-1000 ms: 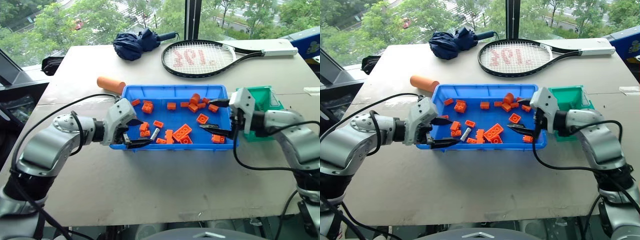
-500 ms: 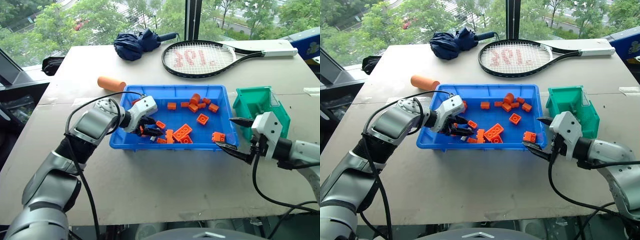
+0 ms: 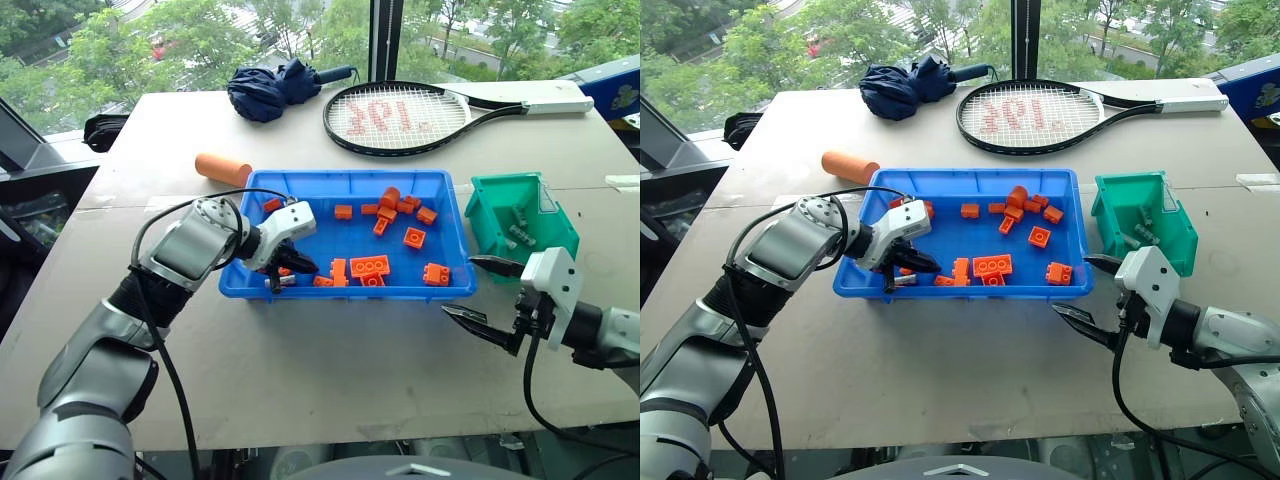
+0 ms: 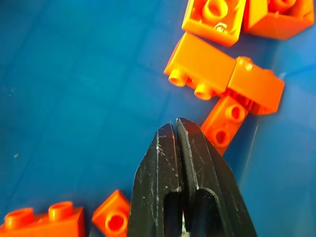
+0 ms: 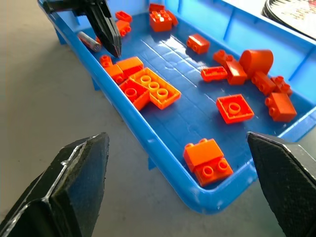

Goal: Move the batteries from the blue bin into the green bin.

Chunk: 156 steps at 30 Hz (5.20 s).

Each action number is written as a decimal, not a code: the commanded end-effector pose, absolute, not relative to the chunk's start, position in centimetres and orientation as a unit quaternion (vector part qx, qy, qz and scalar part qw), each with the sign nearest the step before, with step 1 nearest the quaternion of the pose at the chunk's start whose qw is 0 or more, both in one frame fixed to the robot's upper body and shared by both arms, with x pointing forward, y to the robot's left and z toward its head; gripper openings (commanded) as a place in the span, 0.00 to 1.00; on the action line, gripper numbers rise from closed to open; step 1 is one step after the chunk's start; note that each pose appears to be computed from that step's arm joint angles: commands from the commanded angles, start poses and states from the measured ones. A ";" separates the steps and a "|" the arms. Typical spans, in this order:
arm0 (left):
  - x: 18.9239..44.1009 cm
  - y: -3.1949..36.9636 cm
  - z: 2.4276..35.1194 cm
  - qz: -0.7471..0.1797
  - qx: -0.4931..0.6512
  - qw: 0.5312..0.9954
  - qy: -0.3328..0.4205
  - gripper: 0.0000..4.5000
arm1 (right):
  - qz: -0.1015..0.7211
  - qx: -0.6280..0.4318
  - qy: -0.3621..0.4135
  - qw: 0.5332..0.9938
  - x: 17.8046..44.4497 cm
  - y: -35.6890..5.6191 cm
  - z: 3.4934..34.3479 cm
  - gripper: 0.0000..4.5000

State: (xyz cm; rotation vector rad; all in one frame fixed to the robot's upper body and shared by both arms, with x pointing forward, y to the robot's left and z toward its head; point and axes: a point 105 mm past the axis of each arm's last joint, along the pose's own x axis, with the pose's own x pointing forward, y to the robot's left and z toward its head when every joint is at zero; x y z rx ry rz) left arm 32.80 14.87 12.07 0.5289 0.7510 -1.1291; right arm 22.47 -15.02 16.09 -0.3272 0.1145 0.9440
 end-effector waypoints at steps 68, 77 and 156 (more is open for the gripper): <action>35.5 12.8 19.5 -0.624 0.408 0.634 0.205 0.01 | 0.469 -0.168 -0.043 0.866 25.1 -14.2 19.4 1.00; 38.9 7.9 17.3 -0.609 0.428 0.642 0.186 0.01 | 0.441 -0.184 -0.042 0.877 25.6 -14.9 19.4 1.00; 27.2 7.9 27.6 -0.647 0.128 0.751 -0.040 1.00 | 0.219 -0.176 0.104 0.954 32.3 -22.7 23.4 0.01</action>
